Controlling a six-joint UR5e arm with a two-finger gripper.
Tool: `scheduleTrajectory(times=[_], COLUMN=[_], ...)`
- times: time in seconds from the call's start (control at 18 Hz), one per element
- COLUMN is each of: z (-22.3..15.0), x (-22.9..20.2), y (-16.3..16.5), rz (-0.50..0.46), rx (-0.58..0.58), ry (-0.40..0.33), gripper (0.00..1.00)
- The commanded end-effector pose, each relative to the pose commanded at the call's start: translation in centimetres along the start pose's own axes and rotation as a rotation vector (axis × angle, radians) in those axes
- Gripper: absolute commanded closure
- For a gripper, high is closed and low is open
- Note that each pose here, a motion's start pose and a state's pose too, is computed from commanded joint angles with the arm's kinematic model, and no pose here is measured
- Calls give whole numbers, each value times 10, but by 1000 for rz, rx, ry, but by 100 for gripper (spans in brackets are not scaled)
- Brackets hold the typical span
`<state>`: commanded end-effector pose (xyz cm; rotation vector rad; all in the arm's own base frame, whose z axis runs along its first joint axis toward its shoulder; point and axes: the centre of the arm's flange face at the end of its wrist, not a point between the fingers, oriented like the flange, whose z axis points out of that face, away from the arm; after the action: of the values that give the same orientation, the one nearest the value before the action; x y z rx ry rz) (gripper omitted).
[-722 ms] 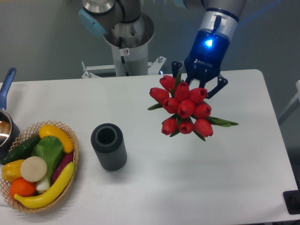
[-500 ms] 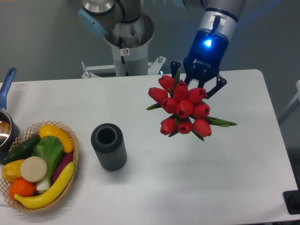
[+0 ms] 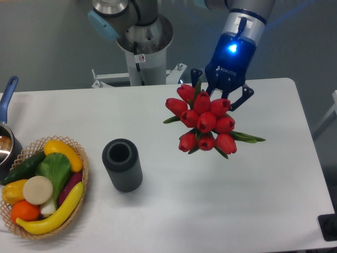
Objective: Insert the flowers into the vase
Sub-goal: 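Hold the red tulip bunch in the gripper and begin moving toward the vase, then carry the tulips over the dark grey vase, stems pointing down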
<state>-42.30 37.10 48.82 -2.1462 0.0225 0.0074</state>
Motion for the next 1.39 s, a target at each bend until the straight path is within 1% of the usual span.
scheduleTrajectory(times=[0.28,0.33,0.56,0.72,0.89,1.0,1.06,1.17,1.28,1.39], z=[4,12,23,25,38,57,65,78,83,85], x=[-1,3,6,12,28,38,48,58,67,71], y=[0,-1,-4,-10,-21,-22,-29,-32,-35,-35], rz=[8,13,12,25,70,89,115,147,157,166], rx=[4,31,172,252,332,367,393,437,474,493], ry=[3,31,130,179,258,314,345,389,422,435], gripper=[66,65,65,65,65,65,66,65,65,65])
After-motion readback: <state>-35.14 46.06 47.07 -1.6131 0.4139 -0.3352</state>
